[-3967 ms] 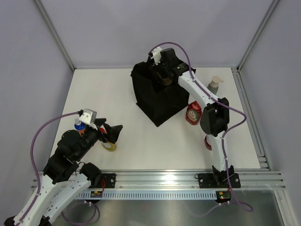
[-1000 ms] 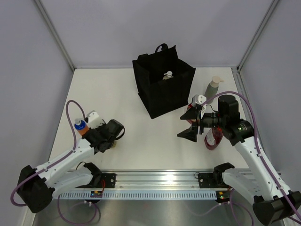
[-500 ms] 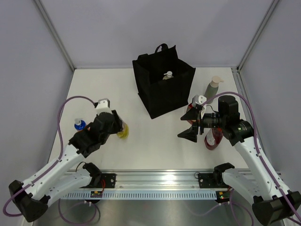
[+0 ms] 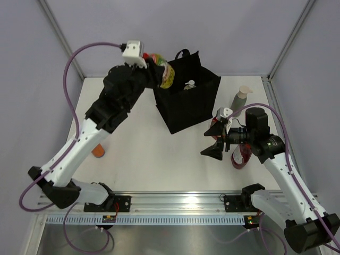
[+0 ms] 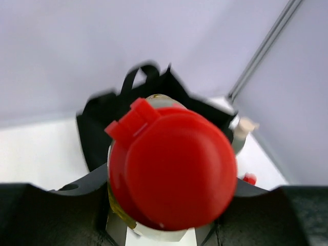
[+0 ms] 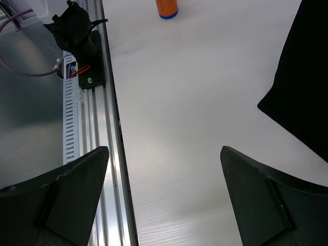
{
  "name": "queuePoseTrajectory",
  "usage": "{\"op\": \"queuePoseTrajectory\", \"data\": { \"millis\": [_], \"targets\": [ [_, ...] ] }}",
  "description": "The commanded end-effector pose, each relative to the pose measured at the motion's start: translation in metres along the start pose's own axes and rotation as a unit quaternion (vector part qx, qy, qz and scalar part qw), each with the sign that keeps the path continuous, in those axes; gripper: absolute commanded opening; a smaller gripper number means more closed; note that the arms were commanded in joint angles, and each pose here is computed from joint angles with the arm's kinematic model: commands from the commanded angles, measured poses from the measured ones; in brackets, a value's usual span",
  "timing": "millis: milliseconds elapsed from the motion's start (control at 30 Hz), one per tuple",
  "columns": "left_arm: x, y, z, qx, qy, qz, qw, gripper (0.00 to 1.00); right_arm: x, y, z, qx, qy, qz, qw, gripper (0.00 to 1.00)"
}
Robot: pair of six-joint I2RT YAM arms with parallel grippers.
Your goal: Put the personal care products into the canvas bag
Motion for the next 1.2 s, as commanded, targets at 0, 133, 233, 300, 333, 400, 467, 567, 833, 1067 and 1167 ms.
{"op": "queuePoseTrajectory", "data": {
  "millis": [0, 133, 233, 300, 333, 400, 467, 567, 833, 1067, 1167],
  "targets": [
    [0.032, -0.079, -0.046, 0.012, 0.065, -0.141, 0.988, 0.00, 0.000, -0.002, -0.005, -0.020, 0.001, -0.008, 1.000, 0.99],
    [0.085, -0.073, -0.048, 0.046, 0.051, -0.142, 0.988, 0.00, -0.001, -0.003, -0.004, -0.020, 0.001, -0.010, 1.000, 0.99],
    [0.116, -0.050, -0.046, 0.067, 0.057, -0.099, 0.991, 0.00, -0.002, -0.002, -0.004, -0.021, 0.005, -0.009, 1.000, 1.00],
    [0.124, -0.034, -0.040, 0.078, 0.056, -0.071, 0.993, 0.00, -0.003, -0.001, -0.004, -0.022, 0.007, -0.009, 1.000, 1.00],
    [0.129, -0.018, -0.035, 0.088, 0.056, -0.050, 0.993, 0.00, -0.002, -0.001, -0.004, -0.021, 0.005, -0.010, 1.000, 0.99],
    [0.131, 0.000, -0.028, 0.100, 0.059, -0.026, 0.993, 0.00, -0.002, -0.002, -0.004, -0.022, 0.004, -0.011, 1.000, 0.99],
    [0.133, 0.023, -0.014, 0.114, 0.055, 0.010, 0.992, 0.00, -0.002, -0.001, -0.004, -0.018, 0.002, -0.010, 1.000, 0.99],
    [0.130, 0.045, 0.007, 0.129, 0.042, 0.045, 0.990, 0.00, -0.002, -0.001, -0.004, -0.017, 0.001, -0.009, 1.000, 1.00],
    [0.132, 0.118, 0.042, 0.166, 0.098, 0.186, 0.963, 0.00, 0.000, 0.001, -0.007, -0.010, 0.001, -0.005, 1.000, 0.99],
    [0.147, 0.150, 0.050, 0.168, 0.102, 0.242, 0.950, 0.22, 0.000, 0.002, -0.007, -0.010, 0.001, -0.003, 1.000, 1.00],
    [0.152, 0.163, 0.058, 0.168, 0.090, 0.256, 0.948, 0.36, 0.000, 0.002, -0.007, -0.009, 0.002, -0.002, 1.000, 1.00]
  ]
}}
Point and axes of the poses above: each gripper's point midway between its finger pads, its own x axis out along the fingers, its own z axis along the line the jaws close on, y = z × x, the point moved 4 cm from there along -x, back along the fingers, and after that the axes turned 10 degrees about -x, right-handed, at the moved point
